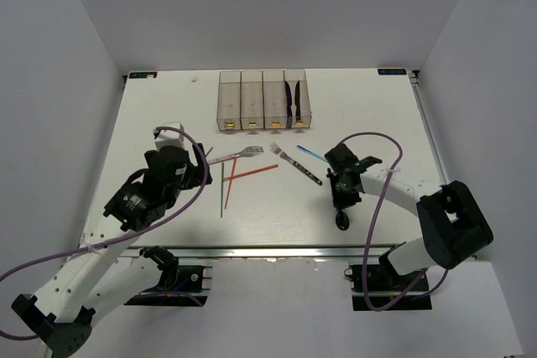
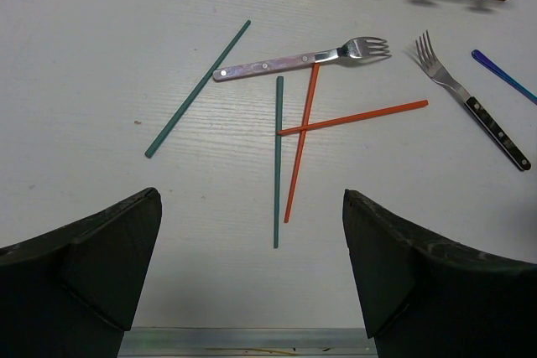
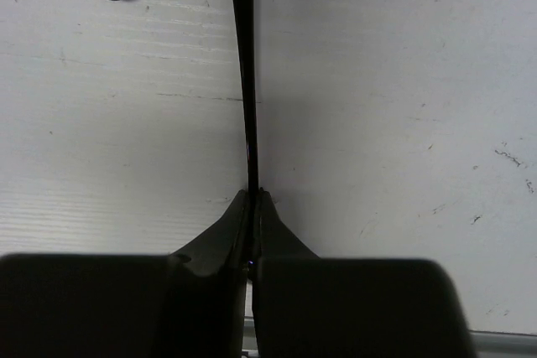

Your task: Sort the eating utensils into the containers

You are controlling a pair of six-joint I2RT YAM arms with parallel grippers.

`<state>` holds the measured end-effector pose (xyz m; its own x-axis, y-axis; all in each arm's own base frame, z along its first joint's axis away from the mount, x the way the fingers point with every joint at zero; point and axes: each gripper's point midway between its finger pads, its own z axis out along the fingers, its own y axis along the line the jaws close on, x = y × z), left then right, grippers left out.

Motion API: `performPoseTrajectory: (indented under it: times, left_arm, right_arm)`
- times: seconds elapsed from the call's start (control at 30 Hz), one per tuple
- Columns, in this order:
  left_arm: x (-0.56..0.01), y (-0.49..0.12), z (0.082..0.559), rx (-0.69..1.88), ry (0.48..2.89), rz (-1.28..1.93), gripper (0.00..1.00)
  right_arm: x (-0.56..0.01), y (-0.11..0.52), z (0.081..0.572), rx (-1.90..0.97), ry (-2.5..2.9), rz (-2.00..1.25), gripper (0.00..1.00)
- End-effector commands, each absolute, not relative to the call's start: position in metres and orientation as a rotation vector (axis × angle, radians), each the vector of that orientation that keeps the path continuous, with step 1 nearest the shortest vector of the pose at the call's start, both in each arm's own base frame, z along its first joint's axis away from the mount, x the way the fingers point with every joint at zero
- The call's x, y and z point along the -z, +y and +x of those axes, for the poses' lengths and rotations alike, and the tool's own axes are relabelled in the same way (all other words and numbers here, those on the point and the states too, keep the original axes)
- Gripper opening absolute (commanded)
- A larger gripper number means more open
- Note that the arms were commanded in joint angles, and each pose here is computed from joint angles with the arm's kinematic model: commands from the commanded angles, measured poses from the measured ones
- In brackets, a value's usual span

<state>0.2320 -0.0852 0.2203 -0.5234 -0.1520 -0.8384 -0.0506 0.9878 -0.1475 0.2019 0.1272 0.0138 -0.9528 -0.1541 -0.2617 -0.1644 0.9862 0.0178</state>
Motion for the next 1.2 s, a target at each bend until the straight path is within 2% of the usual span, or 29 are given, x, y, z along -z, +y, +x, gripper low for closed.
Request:
performPoseTrajectory:
  times: [0.0,0.2,0.3,0.43,0.6,0.63,0.8,0.83,0.9,1.1,1.17]
  left_arm:
    - [-0.223,-0.086,0.233,0.139,2.106,-0.145,0.98]
    - [-0.221,-0.086,0.234,0.134,2.109,-0.148,0.98]
    - [-0.223,-0.084,0.233,0.132,2.103,-0.154,0.98]
    - [-0.232,-0.073,0.231,0.124,2.049,-0.226,0.98]
    - [-0.241,-0.057,0.227,0.103,1.981,-0.304,0.98]
    - [-0.242,-0.057,0.226,0.106,1.979,-0.307,0.98]
    - [-0.242,-0.054,0.226,0.089,1.976,-0.322,0.98]
    - [-0.242,-0.054,0.227,0.087,1.974,-0.326,0.98]
    - [-0.241,-0.055,0.227,0.087,1.980,-0.323,0.98]
    - [-0.241,-0.055,0.227,0.088,1.980,-0.322,0.98]
    - [-0.241,-0.055,0.227,0.092,1.979,-0.320,0.98]
  right_arm:
    - [-0.011,0.124,0.197,-0.032,2.867,-0.249,0.00]
    - [-0.023,0.127,0.204,-0.056,2.820,-0.231,0.00]
    - [-0.057,0.146,0.214,-0.208,2.732,-0.173,0.00]
    - [-0.131,0.201,0.242,-0.584,2.502,-0.208,0.00]
    - [-0.186,0.263,0.329,-0.696,2.326,-0.269,0.00]
    - [-0.201,0.282,0.358,-0.713,2.299,-0.270,0.00]
    - [-0.234,0.309,0.439,-0.648,2.224,-0.188,0.00]
    - [-0.223,0.313,0.454,-0.626,2.225,-0.180,0.00]
    - [-0.249,0.318,0.483,-0.620,2.114,-0.163,0.00]
    - [-0.250,0.317,0.546,-0.602,1.994,-0.113,0.00]
    - [-0.231,0.318,0.559,-0.603,2.025,-0.109,0.00]
